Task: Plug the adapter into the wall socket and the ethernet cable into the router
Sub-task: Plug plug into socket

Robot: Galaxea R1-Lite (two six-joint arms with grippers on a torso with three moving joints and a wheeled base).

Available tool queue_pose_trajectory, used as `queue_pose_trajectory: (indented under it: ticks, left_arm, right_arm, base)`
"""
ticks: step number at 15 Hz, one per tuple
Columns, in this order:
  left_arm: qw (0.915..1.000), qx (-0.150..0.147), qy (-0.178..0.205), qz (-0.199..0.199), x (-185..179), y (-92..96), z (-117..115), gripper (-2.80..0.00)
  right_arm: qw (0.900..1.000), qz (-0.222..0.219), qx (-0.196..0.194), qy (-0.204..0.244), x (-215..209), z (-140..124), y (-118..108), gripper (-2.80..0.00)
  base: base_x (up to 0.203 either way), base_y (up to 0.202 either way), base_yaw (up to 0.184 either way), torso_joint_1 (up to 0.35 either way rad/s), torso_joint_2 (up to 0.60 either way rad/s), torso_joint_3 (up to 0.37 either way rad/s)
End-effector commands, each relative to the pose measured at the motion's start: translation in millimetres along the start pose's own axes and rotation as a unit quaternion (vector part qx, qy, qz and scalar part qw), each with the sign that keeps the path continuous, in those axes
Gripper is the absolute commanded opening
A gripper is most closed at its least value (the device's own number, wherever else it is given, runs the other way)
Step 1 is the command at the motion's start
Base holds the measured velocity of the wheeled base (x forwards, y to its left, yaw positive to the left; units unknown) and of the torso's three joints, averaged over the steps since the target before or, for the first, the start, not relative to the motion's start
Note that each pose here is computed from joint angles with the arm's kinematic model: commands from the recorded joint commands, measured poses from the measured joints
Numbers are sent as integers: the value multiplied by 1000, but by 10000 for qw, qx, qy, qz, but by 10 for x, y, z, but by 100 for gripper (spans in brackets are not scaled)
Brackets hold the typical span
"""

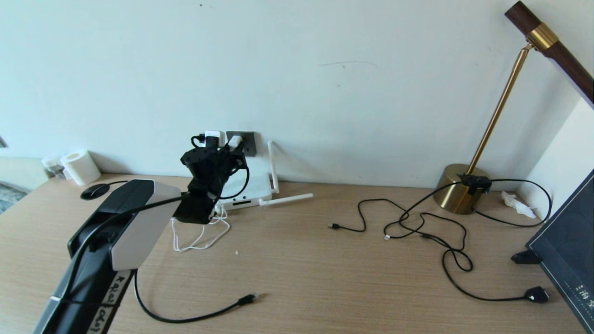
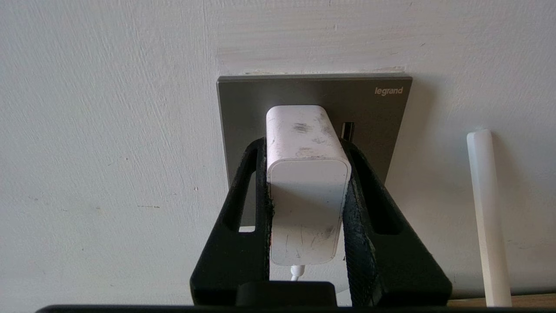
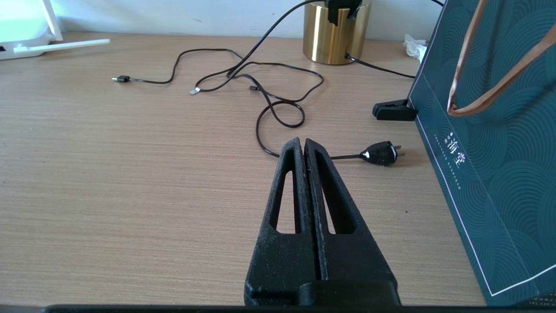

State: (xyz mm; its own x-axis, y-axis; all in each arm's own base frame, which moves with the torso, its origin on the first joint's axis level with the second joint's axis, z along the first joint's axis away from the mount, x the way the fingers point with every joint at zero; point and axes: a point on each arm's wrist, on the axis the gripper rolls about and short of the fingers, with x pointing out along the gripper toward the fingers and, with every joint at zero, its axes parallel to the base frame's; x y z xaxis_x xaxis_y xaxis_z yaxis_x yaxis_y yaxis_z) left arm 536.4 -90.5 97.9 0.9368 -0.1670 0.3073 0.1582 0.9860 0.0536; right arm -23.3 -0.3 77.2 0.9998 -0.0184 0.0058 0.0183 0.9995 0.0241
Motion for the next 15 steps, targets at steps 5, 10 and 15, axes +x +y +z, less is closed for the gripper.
queue_pose_trajectory:
  ticks: [5,10,15]
  left_arm:
    - [10000,1,-41,9,13,0,27,-280]
    - [10000,6,-17,16,9,-9,2,-280]
    - [10000,1,-12,41,8,-9,-9,-280]
  right_arm:
    - [10000,0,3,-2,0,0,0,-280]
    - [10000,0,3,-2,0,0,0,-280]
    - [10000,0,3,-2,0,0,0,-280]
  base:
    - [0,0,0,0,0,0]
    - [0,0,0,0,0,0]
    - [0,0,0,0,0,0]
